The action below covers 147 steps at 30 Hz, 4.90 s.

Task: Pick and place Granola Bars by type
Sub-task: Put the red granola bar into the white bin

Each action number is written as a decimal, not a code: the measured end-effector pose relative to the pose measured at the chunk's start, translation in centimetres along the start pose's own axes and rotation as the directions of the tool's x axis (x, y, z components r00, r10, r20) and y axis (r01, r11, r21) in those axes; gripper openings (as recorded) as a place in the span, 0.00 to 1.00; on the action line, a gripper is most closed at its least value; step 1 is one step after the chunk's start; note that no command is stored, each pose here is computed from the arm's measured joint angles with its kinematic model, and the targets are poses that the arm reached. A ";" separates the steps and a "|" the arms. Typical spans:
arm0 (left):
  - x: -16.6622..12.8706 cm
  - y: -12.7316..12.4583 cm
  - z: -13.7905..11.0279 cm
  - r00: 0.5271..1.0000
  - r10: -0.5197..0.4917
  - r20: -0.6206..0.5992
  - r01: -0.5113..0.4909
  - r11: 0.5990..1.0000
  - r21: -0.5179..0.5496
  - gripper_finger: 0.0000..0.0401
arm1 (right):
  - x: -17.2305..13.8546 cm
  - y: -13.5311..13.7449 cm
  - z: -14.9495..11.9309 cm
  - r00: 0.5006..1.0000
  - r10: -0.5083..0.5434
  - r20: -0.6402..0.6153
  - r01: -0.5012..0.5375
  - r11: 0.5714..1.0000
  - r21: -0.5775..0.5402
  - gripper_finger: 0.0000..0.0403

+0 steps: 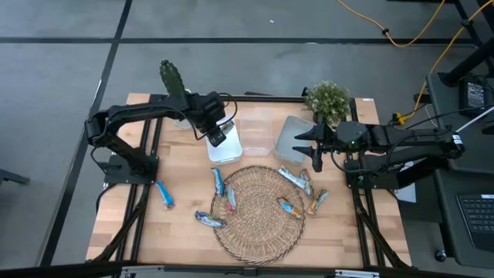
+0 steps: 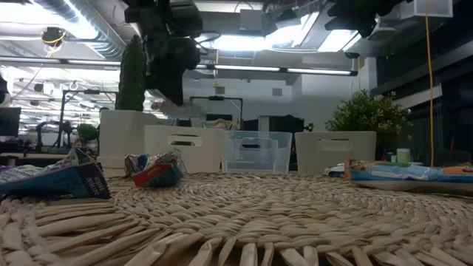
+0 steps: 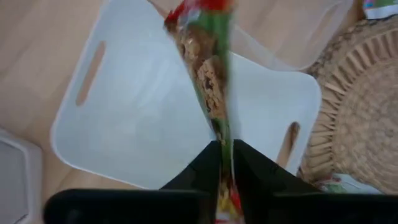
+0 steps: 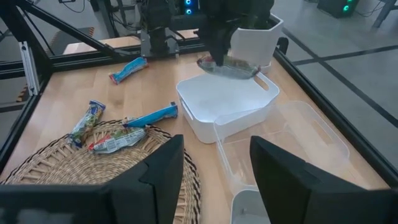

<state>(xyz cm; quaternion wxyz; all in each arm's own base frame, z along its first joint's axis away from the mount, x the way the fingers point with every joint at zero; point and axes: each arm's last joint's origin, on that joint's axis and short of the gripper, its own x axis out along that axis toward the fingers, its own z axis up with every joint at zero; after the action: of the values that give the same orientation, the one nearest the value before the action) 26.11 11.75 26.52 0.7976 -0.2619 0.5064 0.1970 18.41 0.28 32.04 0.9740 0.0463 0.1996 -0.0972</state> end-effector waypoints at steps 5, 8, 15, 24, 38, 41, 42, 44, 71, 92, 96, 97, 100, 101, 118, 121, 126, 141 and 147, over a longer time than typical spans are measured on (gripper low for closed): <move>0.0 0.1 -0.2 0.999 -0.031 -0.029 0.031 0.999 0.010 0.28 | 0.0 0.0 0.0 1.000 0.000 0.000 0.000 1.000 0.000 0.46; -0.5 -0.1 -0.2 0.997 -0.061 -0.056 0.061 0.998 0.006 0.37 | 0.0 0.0 0.0 1.000 0.000 0.000 0.000 1.000 0.001 0.46; -7.8 -3.5 0.5 0.971 -0.216 0.103 0.194 0.963 0.189 0.43 | 0.0 0.0 0.0 1.000 0.000 0.001 0.000 1.000 -0.003 0.46; -24.2 -5.5 -5.8 0.737 -0.472 0.484 0.272 0.863 0.426 0.38 | 0.0 0.0 0.0 1.000 0.000 0.000 0.000 0.999 0.049 0.46; -22.0 -10.7 -6.9 0.753 -0.619 0.223 0.388 0.692 0.609 0.36 | 0.0 0.0 0.0 1.000 -0.001 0.001 0.001 1.000 0.013 0.46; -18.6 -13.0 -5.5 0.797 -0.595 0.105 0.388 0.638 0.665 0.37 | 0.0 0.0 0.0 1.000 -0.001 0.003 0.001 1.000 -0.002 0.46; -17.7 -13.5 -5.1 0.811 -0.580 0.079 0.385 0.631 0.674 0.37 | 0.0 0.0 0.0 1.000 -0.001 0.003 0.001 1.000 -0.002 0.46; -16.7 -14.1 -4.1 0.830 -0.555 0.058 0.365 0.618 0.697 0.37 | 0.0 0.0 0.1 1.000 0.000 0.005 0.000 1.000 -0.003 0.46; 4.7 -17.6 -3.9 0.883 0.119 -0.455 0.358 0.455 0.815 0.53 | 0.0 0.0 0.1 1.000 0.001 0.007 0.000 1.000 -0.023 0.46; 9.3 -21.5 -5.3 0.907 0.003 -0.421 0.392 0.356 0.848 0.44 | 0.0 -0.2 -1.1 0.994 -0.018 -0.110 0.018 1.000 0.001 0.46; 11.2 -20.7 -6.8 0.881 0.041 -0.470 0.426 0.361 0.830 0.47 | 0.0 -0.2 -1.2 0.994 -0.018 -0.111 0.018 1.000 0.002 0.46; 11.6 -20.3 -7.4 0.869 0.057 -0.491 0.437 0.372 0.819 0.47 | 0.0 -0.2 -1.2 0.994 -0.018 -0.112 0.018 1.000 0.001 0.46; 12.4 -19.5 -8.4 0.849 0.095 -0.519 0.441 0.411 0.797 0.48 | 0.0 -0.2 -1.2 0.993 -0.018 -0.113 0.019 1.000 0.001 0.46; 12.5 -19.4 -8.5 0.847 0.099 -0.523 0.441 0.419 0.794 0.49 | 0.0 -0.2 -1.2 0.994 -0.018 -0.112 0.019 1.000 0.001 0.46; 14.0 -19.5 -7.9 0.944 0.086 -0.319 0.256 0.420 0.871 0.26 | 0.0 -0.2 -1.2 0.994 -0.019 -0.112 0.022 0.999 0.029 0.46; 14.0 -19.4 -7.9 0.943 0.088 -0.321 0.249 0.453 0.856 0.13 | 0.0 -0.2 -1.2 0.994 -0.018 -0.111 0.022 0.999 0.028 0.46; 13.7 -19.0 -7.8 0.929 0.135 -0.344 0.240 0.485 0.841 0.02 | 0.0 -0.2 -1.2 0.994 -0.018 -0.111 0.022 0.999 0.027 0.46; -3.5 -20.2 -0.1 0.998 0.016 -0.060 0.045 0.501 0.864 0.01 | 0.2 -0.1 -1.2 0.993 -0.020 -0.119 0.023 0.999 0.023 0.46; -17.8 -17.1 -0.1 0.935 -0.109 0.337 -0.186 0.659 0.729 0.01 | 1.0 0.0 -1.4 0.989 -0.025 -0.145 0.028 1.000 0.015 0.46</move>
<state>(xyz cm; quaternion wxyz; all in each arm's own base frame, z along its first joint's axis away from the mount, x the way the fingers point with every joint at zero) 28.63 -2.60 46.45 0.9067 0.1409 0.3964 0.0312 18.73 0.30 30.34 0.9550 0.0588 0.2697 -0.1081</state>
